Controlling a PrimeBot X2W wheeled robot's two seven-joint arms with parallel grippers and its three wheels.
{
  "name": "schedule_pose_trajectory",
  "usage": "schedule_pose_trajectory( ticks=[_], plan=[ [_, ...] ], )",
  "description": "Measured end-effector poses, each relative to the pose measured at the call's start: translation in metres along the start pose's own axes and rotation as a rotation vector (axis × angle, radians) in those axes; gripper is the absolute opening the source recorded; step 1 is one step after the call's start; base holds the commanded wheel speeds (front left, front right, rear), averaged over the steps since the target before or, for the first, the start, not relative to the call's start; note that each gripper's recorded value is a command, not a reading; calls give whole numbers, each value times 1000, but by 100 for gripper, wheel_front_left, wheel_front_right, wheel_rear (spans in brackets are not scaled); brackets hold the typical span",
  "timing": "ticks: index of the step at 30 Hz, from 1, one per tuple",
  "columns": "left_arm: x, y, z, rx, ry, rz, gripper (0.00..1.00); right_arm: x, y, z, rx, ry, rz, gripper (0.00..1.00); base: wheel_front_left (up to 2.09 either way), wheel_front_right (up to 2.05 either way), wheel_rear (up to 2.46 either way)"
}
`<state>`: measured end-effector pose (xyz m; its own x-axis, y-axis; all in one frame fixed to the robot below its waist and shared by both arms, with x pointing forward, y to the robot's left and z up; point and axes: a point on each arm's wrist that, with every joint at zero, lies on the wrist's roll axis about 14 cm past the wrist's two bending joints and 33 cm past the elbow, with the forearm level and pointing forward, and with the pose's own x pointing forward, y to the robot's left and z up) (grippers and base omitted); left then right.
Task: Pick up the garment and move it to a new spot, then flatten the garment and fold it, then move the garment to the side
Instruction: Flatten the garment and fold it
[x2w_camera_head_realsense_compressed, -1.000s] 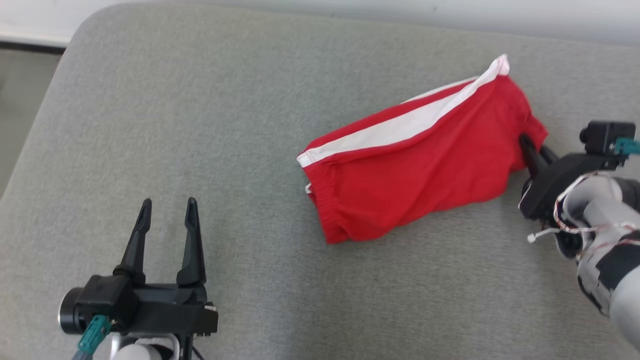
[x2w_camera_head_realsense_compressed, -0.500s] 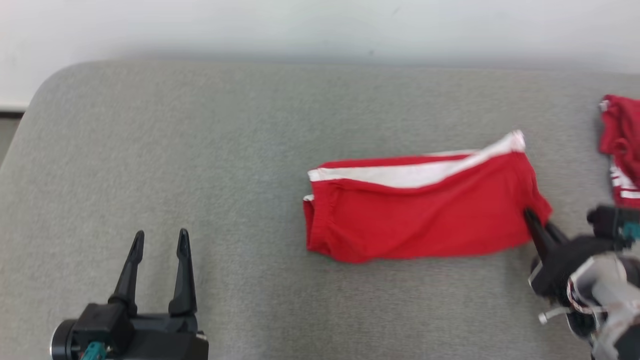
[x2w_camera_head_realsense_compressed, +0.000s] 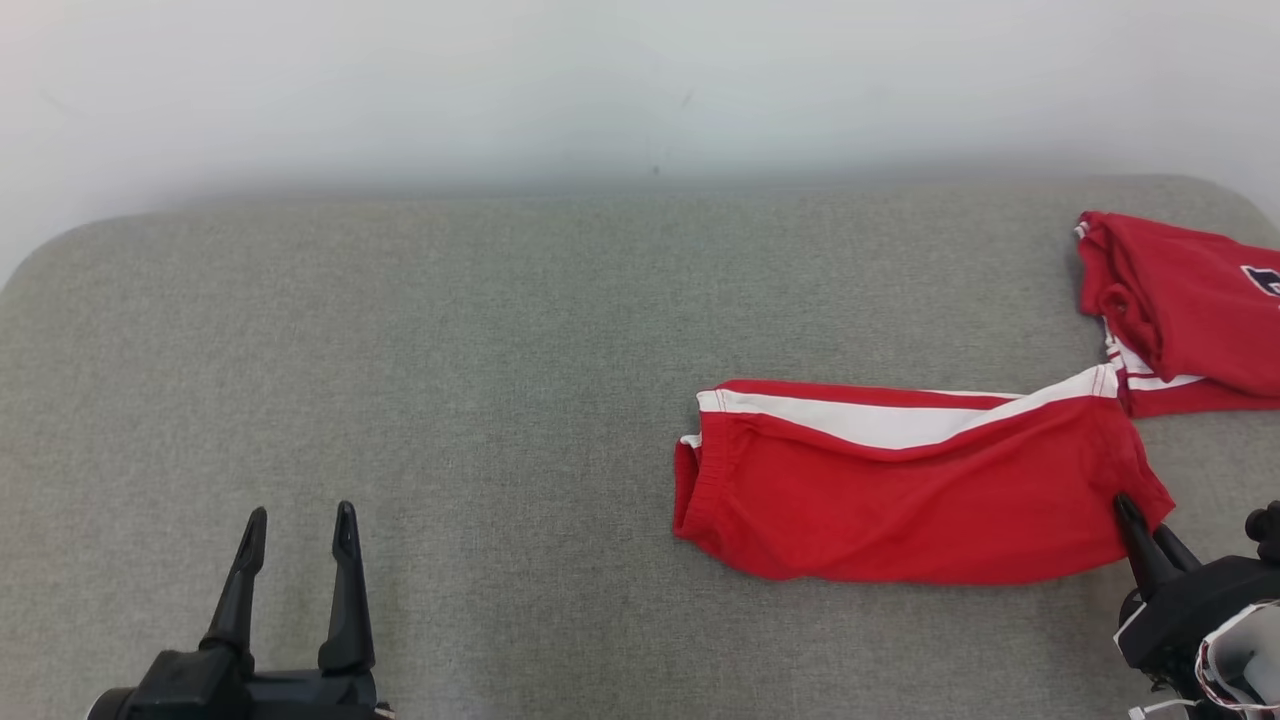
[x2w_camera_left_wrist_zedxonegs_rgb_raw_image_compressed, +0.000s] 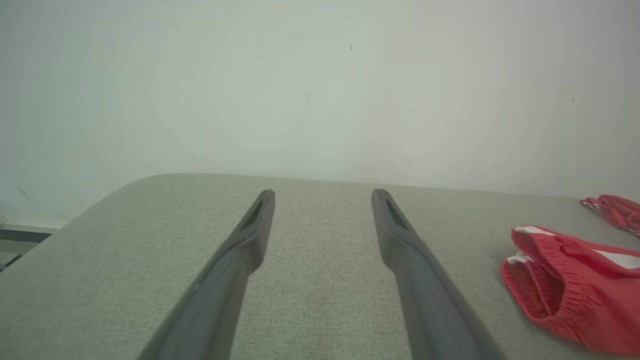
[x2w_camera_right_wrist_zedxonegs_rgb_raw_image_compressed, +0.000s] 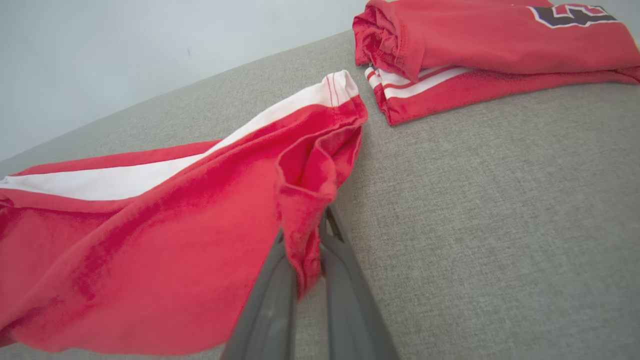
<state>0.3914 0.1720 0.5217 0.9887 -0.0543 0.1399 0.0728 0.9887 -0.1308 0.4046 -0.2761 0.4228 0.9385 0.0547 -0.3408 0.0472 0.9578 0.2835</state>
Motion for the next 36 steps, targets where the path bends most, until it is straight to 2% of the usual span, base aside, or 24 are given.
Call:
schedule_pose_trajectory(
  ticks=[4, 8, 11, 16, 21, 25, 36],
  plan=[
    [-5, 1, 0, 10, 4, 2, 100, -4, 5, 11, 3, -47, 10, 0, 0, 0, 0],
    [-9, 3, 1, 16, 4, 6, 100, -5, 25, 18, 4, -86, 61, 0, 0, 0, 0],
    [-11, 4, 3, 17, -3, 9, 100, -3, 48, 26, -14, -117, 123, 0, 0, 0, 0],
    [-15, 7, 5, 23, -6, 18, 100, 1, 106, 31, -70, -149, 281, 0, 0, 0, 0],
    [-18, 11, 8, 28, -12, 34, 100, -2, 164, 17, -104, -116, 435, 0, 0, 0, 0],
    [-20, 16, 7, 29, -8, 51, 100, -4, 197, -1, -113, -68, 512, 0, 0, 0, 0],
    [-20, 21, 4, 25, 2, 76, 100, 2, 237, -44, -145, 31, 579, 0, 0, 0, 0]
  ],
)
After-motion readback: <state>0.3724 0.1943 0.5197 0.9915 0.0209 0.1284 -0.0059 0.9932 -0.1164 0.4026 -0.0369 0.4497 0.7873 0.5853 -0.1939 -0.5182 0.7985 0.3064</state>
